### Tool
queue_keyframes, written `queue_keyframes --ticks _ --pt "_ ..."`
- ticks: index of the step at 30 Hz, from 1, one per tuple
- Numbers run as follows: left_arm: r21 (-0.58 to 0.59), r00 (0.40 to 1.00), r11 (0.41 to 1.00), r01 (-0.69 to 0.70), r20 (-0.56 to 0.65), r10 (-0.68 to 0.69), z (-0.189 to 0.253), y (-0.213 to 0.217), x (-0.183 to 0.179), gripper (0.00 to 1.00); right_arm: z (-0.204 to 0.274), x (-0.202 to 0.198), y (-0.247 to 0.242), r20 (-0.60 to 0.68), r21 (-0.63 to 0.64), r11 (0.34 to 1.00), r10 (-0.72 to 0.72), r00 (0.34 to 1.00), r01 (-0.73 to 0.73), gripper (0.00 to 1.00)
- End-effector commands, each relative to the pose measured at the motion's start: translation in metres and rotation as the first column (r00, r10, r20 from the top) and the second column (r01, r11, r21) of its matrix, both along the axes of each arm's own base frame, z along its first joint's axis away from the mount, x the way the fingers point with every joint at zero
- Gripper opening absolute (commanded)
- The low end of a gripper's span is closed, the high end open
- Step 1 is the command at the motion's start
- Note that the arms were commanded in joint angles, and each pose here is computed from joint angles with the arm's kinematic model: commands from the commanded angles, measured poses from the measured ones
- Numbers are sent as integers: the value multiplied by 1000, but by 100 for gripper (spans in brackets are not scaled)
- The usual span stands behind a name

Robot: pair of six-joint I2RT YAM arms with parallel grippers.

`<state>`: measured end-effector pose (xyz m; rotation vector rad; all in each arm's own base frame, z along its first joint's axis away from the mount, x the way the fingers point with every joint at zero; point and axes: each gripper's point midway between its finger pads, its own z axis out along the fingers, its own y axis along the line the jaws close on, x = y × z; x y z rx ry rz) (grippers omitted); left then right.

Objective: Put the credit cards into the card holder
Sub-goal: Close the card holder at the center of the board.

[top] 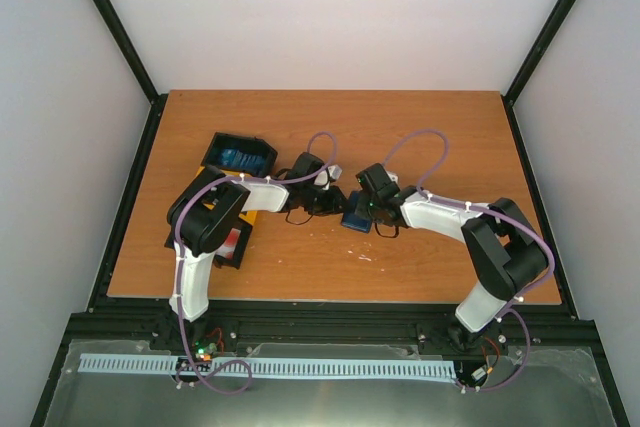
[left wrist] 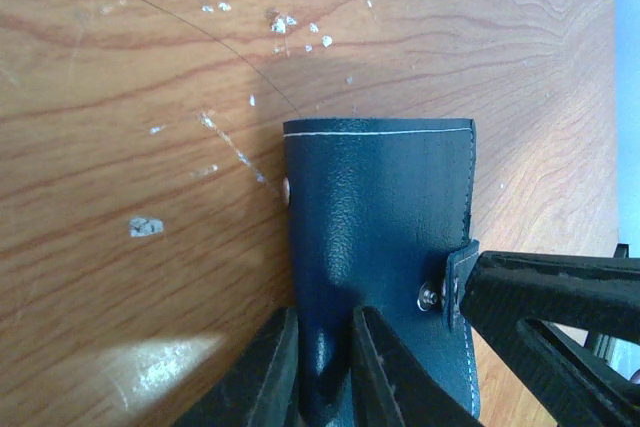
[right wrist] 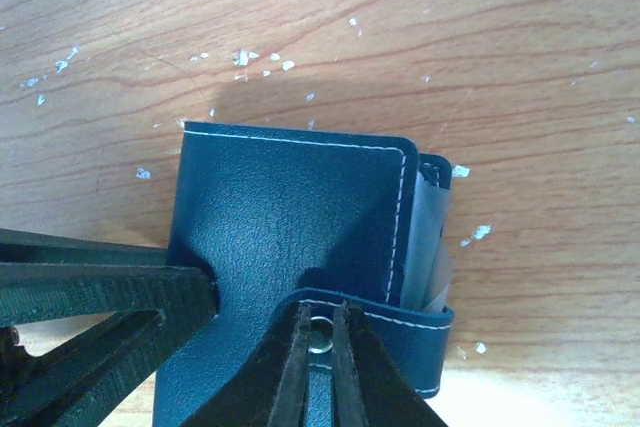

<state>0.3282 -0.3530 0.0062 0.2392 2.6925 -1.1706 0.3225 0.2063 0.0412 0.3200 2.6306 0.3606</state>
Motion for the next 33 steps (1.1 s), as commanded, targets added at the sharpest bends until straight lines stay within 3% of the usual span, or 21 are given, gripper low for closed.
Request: queue_keyframes --ticks 1,24,33 --pt "440 959 898 27 -264 100 -118 87 -75 17 -7 4 -4 1 11 1000 -20 1000 20 9" --pt "431 960 902 28 -264 97 -117 85 -74 16 -14 -2 11 -30 112 994 26 999 -22 9" --pt "430 959 902 27 -266 99 -118 86 -75 16 -13 -11 8 -63 82 995 56 996 -51 9"
